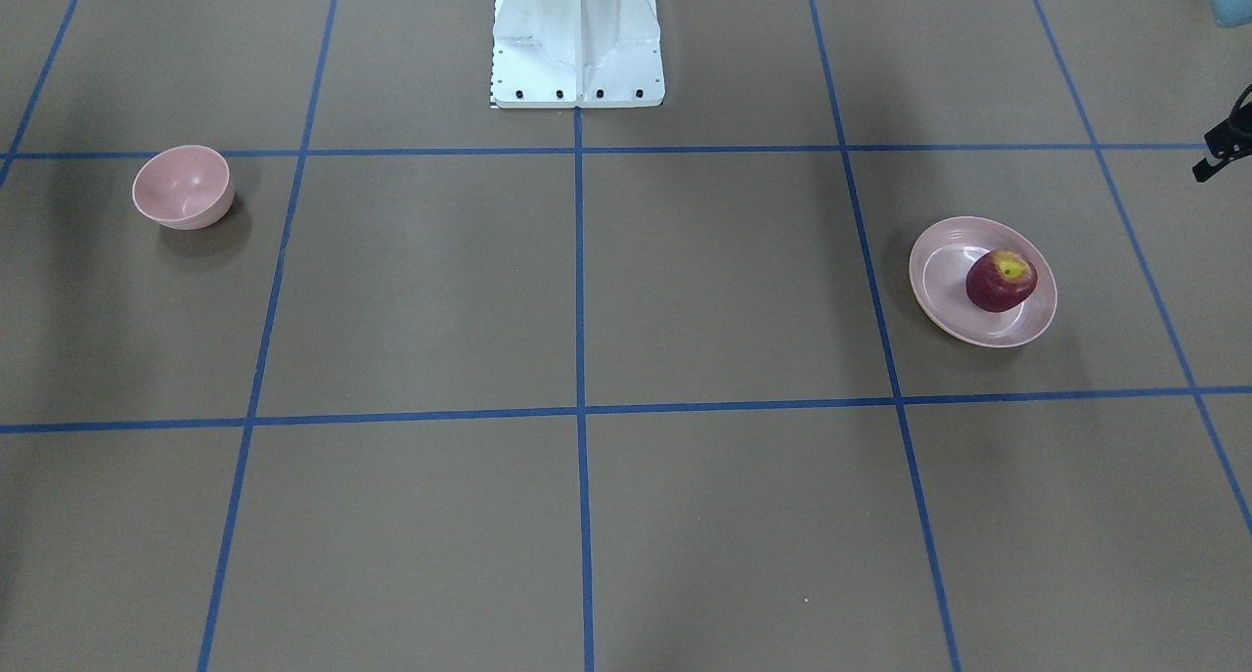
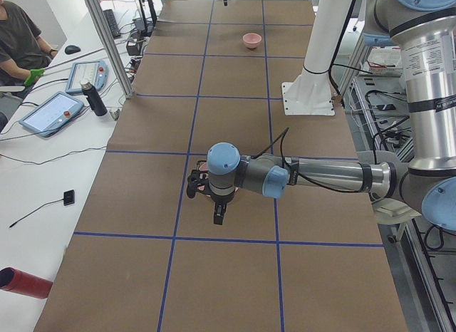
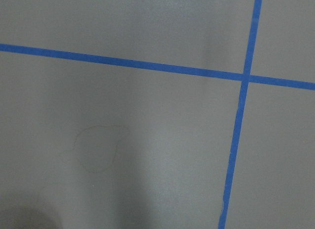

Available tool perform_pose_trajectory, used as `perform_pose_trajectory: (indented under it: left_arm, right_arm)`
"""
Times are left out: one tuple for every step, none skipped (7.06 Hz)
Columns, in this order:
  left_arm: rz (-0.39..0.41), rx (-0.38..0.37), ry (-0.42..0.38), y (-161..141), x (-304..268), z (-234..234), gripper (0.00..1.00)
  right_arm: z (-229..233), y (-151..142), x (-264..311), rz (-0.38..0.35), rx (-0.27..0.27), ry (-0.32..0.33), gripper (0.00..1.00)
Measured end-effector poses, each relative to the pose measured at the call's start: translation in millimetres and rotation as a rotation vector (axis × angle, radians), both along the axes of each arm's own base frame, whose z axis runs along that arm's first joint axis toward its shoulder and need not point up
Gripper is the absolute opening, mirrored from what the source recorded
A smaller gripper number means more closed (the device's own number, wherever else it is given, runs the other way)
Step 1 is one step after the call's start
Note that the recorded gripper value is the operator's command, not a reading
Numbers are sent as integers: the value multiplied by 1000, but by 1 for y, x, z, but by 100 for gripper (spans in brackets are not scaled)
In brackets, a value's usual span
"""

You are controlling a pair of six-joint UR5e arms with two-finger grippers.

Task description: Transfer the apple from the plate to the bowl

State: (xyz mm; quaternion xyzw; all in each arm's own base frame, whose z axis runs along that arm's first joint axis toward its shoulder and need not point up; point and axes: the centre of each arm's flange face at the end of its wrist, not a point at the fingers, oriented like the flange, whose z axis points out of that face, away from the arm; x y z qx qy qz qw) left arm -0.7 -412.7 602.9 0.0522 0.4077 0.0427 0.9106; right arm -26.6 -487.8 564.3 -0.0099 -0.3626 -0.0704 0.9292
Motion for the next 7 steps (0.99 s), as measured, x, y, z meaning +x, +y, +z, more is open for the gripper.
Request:
perform_pose_trajectory:
  left_arm:
    - [-1, 1, 0, 0, 0, -1, 98]
    - [-1, 2, 0, -1, 0, -1, 98]
    - [-1, 3, 3, -1, 1, -2, 98]
    - [3, 5, 7, -1, 2, -3, 98]
    - [6, 10, 10, -2, 2, -4, 98]
    - [8, 14, 11, -3, 3, -6, 98]
    - [9, 16, 12, -3, 3, -7, 98]
  right_arm:
    - [-1, 0, 1, 0, 6, 8, 100]
    - [-5, 0, 0, -2, 15, 10, 100]
    - [-7, 0, 0, -3, 22, 13, 100]
    - [-9, 0, 1, 2, 25, 20, 100]
    - [-12, 0, 0, 21, 17, 23, 100]
    - [-17, 0, -1, 57, -8, 22, 100]
    - [-21, 1, -2, 97, -45, 10, 100]
